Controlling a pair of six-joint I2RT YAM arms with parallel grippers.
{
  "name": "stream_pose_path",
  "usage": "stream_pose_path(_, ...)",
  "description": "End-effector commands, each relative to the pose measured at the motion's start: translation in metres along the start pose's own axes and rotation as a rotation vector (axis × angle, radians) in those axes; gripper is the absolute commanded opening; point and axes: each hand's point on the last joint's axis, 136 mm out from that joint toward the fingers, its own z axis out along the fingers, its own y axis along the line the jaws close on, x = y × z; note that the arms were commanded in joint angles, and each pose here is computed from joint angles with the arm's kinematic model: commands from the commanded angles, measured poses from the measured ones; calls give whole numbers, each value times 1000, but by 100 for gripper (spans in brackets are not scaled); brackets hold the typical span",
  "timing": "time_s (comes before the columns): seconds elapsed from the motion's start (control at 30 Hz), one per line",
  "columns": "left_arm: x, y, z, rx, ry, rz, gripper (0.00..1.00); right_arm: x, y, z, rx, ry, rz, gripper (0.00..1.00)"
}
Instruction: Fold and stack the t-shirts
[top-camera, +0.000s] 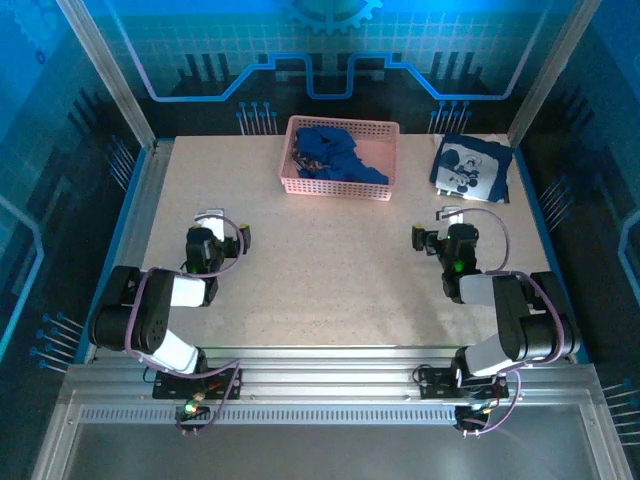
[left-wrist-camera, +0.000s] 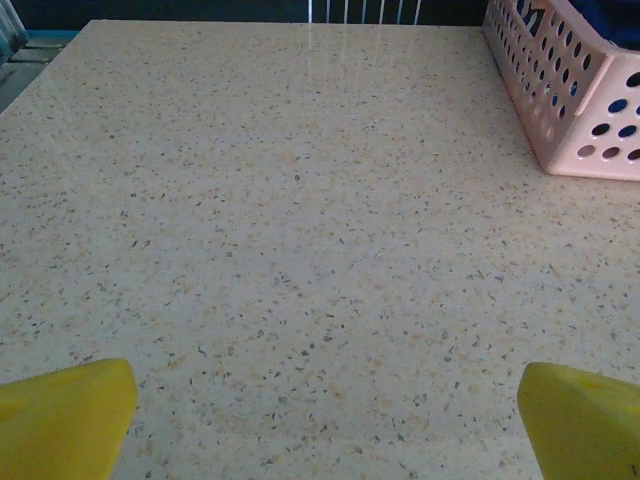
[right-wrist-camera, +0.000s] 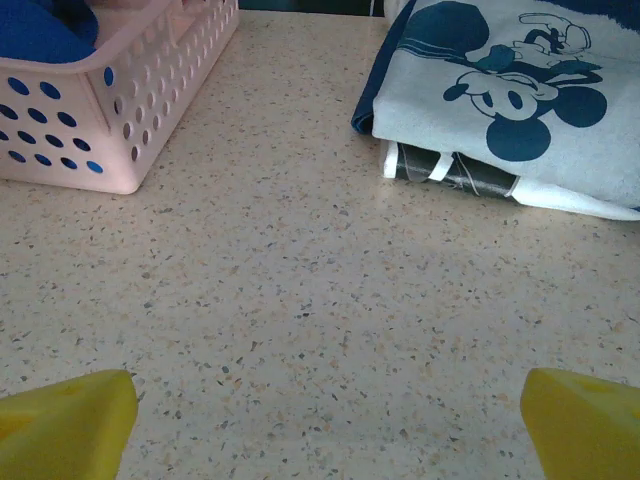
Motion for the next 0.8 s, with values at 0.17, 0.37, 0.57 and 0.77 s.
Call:
stream_pose_path(0.17, -16, -4, 4, 11, -49, -16, 99, -16, 6, 4, -13, -49, -12, 100)
stream_pose_path(0.37, -16, -4, 5, 11, -49, -18, 99, -16, 6, 4, -13, -49, -11, 100)
stream_pose_path(0.57, -17, -3, 5, 13, -48, -21, 99, -16, 6, 3, -13, -49, -12, 100)
stream_pose_path(0.77, -16, -1, 5, 17, -43, -31, 99, -17, 6, 4, -15, -48, -9, 100)
